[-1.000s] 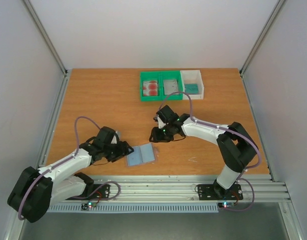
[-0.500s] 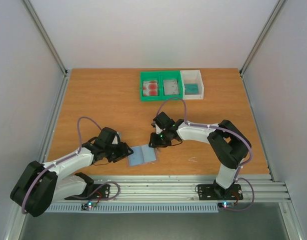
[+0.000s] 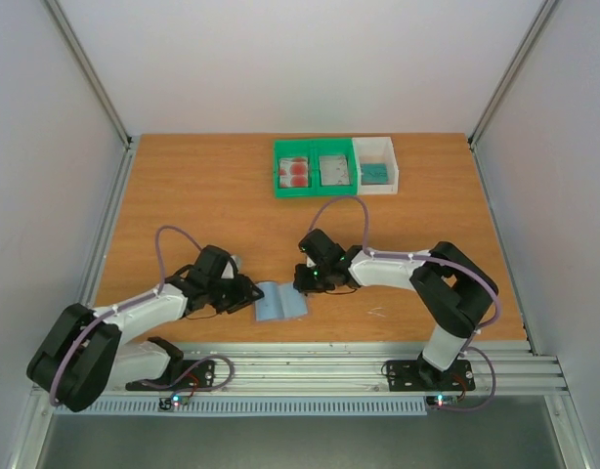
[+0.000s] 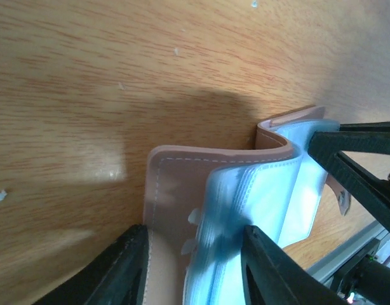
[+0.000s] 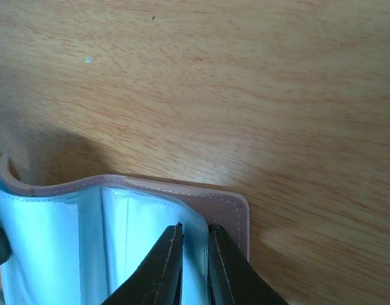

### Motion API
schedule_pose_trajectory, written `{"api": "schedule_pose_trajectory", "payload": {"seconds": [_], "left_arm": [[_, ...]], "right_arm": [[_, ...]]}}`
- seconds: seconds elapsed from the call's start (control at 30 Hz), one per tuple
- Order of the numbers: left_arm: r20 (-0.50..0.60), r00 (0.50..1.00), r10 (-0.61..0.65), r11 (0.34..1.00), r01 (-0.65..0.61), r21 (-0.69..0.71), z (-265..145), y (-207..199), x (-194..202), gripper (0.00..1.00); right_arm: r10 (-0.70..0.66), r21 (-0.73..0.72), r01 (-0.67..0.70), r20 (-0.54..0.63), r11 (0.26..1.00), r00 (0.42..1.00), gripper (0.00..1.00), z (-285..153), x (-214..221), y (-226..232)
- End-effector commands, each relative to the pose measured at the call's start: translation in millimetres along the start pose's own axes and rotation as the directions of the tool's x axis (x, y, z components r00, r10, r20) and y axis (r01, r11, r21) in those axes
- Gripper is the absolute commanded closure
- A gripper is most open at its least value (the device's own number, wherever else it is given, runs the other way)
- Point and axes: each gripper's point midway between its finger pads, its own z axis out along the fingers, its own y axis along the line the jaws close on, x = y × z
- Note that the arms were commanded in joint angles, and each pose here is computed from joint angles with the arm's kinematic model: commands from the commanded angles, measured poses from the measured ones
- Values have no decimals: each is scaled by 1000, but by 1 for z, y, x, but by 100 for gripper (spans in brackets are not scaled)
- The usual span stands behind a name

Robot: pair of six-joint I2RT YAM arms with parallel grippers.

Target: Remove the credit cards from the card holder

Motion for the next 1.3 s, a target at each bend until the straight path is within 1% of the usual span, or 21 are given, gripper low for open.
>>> {"api": "schedule_pose_trajectory", "payload": {"seconds": [0.0, 0.07, 0.13, 0.2, 0.23, 0.37, 0.43, 0.57, 0.73, 0.8, 0.93, 1.0, 1.13, 1.2, 1.27], "left_arm": [[54, 998, 38, 998, -41, 49, -13, -19, -8, 62], [68, 997, 48, 998, -51, 46, -20, -22, -9, 64], [88, 995, 53, 998, -55, 9, -28, -19, -10, 63], [124, 989, 81, 996, -77, -34, -37, -19, -14, 58], [127, 988, 92, 996, -89, -29, -40, -20, -13, 56], [94, 991, 94, 995, -95, 4, -37, -26, -9, 45], [78, 993, 85, 996, -85, -6, -31, -21, -7, 45], [46, 995, 89, 996, -89, 10, -21, -20, -5, 53], [50, 994, 100, 994, -101, 33, -11, -19, -7, 62], [48, 994, 98, 995, -99, 29, -7, -17, -8, 63], [52, 994, 94, 995, -91, -50, -1, 0, -11, 62], [50, 994, 95, 994, -92, -57, 1, 3, -11, 62], [13, 996, 91, 995, -90, -52, 9, 3, -9, 59], [10, 996, 89, 996, -89, -16, 11, -2, -7, 67], [9, 996, 85, 996, -85, 21, 9, -8, -5, 80]], "right_arm": [[44, 52, -42, -33, 998, 998, 86, 1, 25, -14], [51, 57, -50, -15, 997, 999, 87, -4, 24, -16], [55, 68, -55, 4, 996, 999, 87, -9, 23, -18], [54, 73, -55, 14, 996, 998, 86, -13, 22, -18], [56, 67, -57, 12, 996, 998, 85, -13, 22, -16], [78, 41, -78, 9, 996, 997, 77, -14, 22, -12], [83, 40, -83, 12, 996, 996, 78, -13, 23, -13], [86, 50, -86, 4, 995, 996, 82, -10, 27, -18], [84, 53, -84, 4, 995, 996, 84, -5, 29, -22], [85, 56, -85, 5, 995, 996, 84, -3, 30, -24], [84, 54, -85, 11, 995, 996, 84, -4, 30, -24], [84, 54, -84, 15, 995, 996, 84, -4, 29, -24], [84, 57, -85, 23, 995, 996, 85, -5, 29, -26], [86, 54, -87, 20, 995, 996, 85, -4, 29, -25], [90, 49, -91, 19, 995, 996, 85, -4, 29, -25]]}}
